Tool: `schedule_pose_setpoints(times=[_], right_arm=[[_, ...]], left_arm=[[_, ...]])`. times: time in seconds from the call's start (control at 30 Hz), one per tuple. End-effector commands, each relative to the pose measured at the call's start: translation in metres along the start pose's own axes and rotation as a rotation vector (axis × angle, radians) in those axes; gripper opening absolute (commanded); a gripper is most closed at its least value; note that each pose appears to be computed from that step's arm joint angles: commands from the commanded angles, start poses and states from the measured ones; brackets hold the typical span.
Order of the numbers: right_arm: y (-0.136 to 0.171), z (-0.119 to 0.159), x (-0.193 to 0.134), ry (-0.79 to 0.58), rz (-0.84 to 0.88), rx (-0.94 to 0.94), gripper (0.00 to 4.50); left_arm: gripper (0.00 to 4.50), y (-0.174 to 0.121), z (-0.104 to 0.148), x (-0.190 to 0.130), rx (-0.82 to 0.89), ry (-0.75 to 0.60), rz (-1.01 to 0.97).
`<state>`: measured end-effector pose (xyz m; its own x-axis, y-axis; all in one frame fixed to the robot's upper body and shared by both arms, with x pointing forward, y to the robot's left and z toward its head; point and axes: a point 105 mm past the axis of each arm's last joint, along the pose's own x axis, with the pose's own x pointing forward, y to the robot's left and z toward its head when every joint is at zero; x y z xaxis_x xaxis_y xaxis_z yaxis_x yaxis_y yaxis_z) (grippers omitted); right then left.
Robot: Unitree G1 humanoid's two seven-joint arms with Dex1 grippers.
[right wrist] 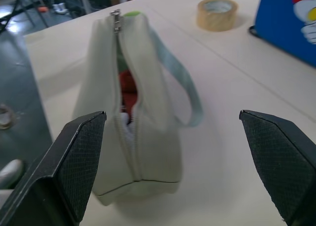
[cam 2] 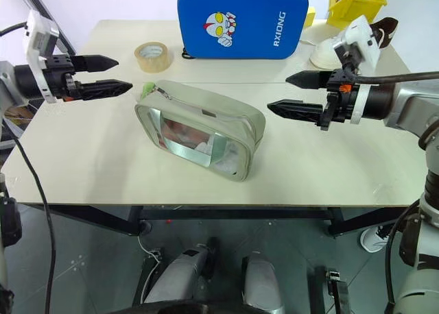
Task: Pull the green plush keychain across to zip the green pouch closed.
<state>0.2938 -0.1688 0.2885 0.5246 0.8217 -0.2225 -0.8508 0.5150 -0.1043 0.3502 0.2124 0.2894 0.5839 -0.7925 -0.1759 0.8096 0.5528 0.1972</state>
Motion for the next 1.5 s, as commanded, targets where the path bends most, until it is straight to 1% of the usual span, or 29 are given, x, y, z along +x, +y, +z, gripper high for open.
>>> schedule_pose_setpoints(times=[0.03,0.17,0.4,0.5,0.6,0.8,0.87,0.93,1.0,1.03,1.07,1.1,1.2,1.3,1.4,1.5], right_arm=[[0.004,0.013,-0.003,-0.024,-0.011,-0.065,4.5],[0.002,0.014,-0.001,-0.028,-0.021,-0.073,4.5],[-0.002,0.016,0.006,-0.034,-0.024,-0.08,4.5],[-0.003,0.017,0.014,-0.029,-0.002,-0.086,4.5],[-0.007,0.011,0.028,-0.004,0.036,-0.092,4.5],[-0.021,-0.013,0.047,0.097,0.116,-0.125,4.5],[-0.02,-0.02,0.053,0.13,0.163,-0.137,4.5],[-0.018,-0.027,0.059,0.157,0.206,-0.147,4.5],[-0.02,-0.031,0.066,0.167,0.222,-0.152,4.5],[-0.02,-0.032,0.07,0.167,0.231,-0.155,3.97],[-0.021,-0.032,0.072,0.166,0.237,-0.158,3.63],[-0.023,-0.033,0.075,0.168,0.239,-0.174,3.16],[-0.033,-0.028,0.078,0.163,0.227,-0.215,1.5],[-0.053,-0.014,0.083,0.146,0.153,-0.296,0.02],[-0.075,0.0,0.091,0.127,0.058,-0.386,0.02],[-0.086,0.01,0.099,0.113,0.003,-0.456,0.02]], left_arm=[[4.45,0.012,0.013,-0.006,0.057,-0.037,0.075],[4.45,0.013,0.014,-0.002,0.06,-0.05,0.088],[4.45,0.004,0.013,0.0,0.073,-0.039,0.052],[4.45,-0.005,0.019,0.002,0.068,-0.048,0.01],[4.45,-0.024,0.026,0.003,0.063,-0.049,-0.088],[4.45,-0.067,0.029,0.001,0.123,-0.001,-0.269],[4.45,-0.083,0.029,0.001,0.145,0.015,-0.324],[4.45,-0.091,0.029,0.0,0.156,0.022,-0.344],[4.45,-0.092,0.029,0.0,0.157,0.022,-0.337],[4.5,-0.091,0.029,-0.001,0.157,0.021,-0.331],[4.5,-0.091,0.03,-0.002,0.158,0.02,-0.327],[4.5,-0.09,0.03,-0.003,0.161,0.019,-0.316],[4.5,-0.085,0.032,-0.004,0.164,0.015,-0.277],[4.5,-0.079,0.032,-0.005,0.165,0.01,-0.242],[4.5,-0.076,0.032,-0.004,0.172,0.005,-0.221],[4.5,-0.074,0.033,-0.001,0.172,-0.003,-0.218]])
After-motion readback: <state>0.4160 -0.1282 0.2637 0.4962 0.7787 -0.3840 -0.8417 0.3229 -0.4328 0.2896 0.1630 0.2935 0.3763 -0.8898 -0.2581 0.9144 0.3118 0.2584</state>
